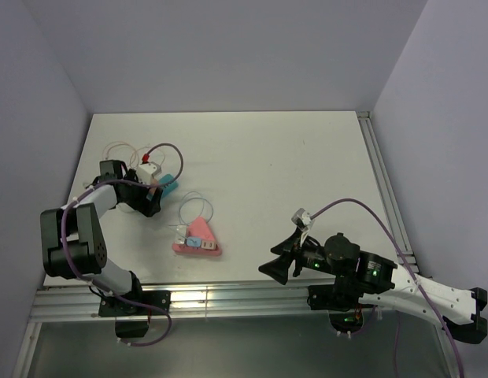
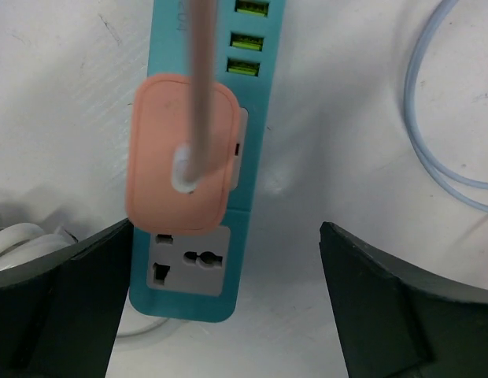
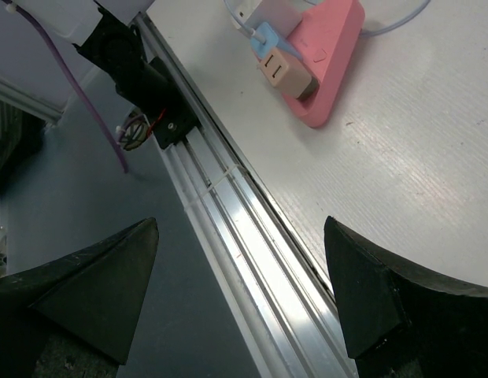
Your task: Insert the plug
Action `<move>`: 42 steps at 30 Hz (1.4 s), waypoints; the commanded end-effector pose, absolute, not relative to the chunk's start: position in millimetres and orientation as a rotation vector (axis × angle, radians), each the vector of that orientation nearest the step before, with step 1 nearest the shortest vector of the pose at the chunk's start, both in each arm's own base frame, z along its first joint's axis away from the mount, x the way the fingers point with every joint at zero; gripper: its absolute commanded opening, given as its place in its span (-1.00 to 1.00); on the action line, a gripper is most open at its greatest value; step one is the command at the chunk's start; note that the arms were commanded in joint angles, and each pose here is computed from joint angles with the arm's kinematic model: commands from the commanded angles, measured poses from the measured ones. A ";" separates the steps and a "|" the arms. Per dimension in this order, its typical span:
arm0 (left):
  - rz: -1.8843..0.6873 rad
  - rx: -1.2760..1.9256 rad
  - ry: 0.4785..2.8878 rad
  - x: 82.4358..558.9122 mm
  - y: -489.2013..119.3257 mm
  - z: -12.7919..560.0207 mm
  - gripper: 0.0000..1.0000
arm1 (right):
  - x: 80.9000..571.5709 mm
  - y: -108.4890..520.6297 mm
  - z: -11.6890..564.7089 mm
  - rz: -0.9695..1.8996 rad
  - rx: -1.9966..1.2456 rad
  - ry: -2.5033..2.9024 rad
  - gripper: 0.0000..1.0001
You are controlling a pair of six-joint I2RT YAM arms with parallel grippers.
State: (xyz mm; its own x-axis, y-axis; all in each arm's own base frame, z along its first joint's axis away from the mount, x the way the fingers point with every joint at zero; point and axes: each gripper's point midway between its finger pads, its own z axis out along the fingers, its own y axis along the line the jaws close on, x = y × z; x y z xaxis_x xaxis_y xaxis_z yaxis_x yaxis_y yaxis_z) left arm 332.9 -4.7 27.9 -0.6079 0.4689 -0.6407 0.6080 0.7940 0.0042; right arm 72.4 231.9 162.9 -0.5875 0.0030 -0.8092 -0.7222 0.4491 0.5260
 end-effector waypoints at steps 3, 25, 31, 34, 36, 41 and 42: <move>-0.238 0.758 2.249 344.3 -4.9 70.0 0.99 | 73.5 233.3 182.4 1.226 -0.587 1.861 0.85; -0.517 0.493 1.731 334.8 -66.4 261.1 0.99 | 114.8 222.2 175.1 1.017 -0.318 1.964 1.00; -0.836 0.311 1.552 295.6 -99.5 306.2 0.99 | 152.5 204.4 160.3 0.828 -0.006 1.998 1.00; -1.013 0.198 1.479 278.9 -110.2 309.7 0.99 | 165.2 201.1 150.0 0.760 0.083 2.010 1.00; -1.048 0.252 1.295 261.7 -115.6 332.9 0.99 | 168.4 208.9 143.9 0.770 0.084 2.039 1.00; -1.302 0.108 1.132 226.4 -126.5 321.4 0.99 | 182.4 223.3 121.6 0.907 0.085 2.134 1.00; -1.334 0.121 1.130 222.8 -131.2 320.4 0.99 | 189.5 229.9 127.1 0.970 0.078 2.097 1.00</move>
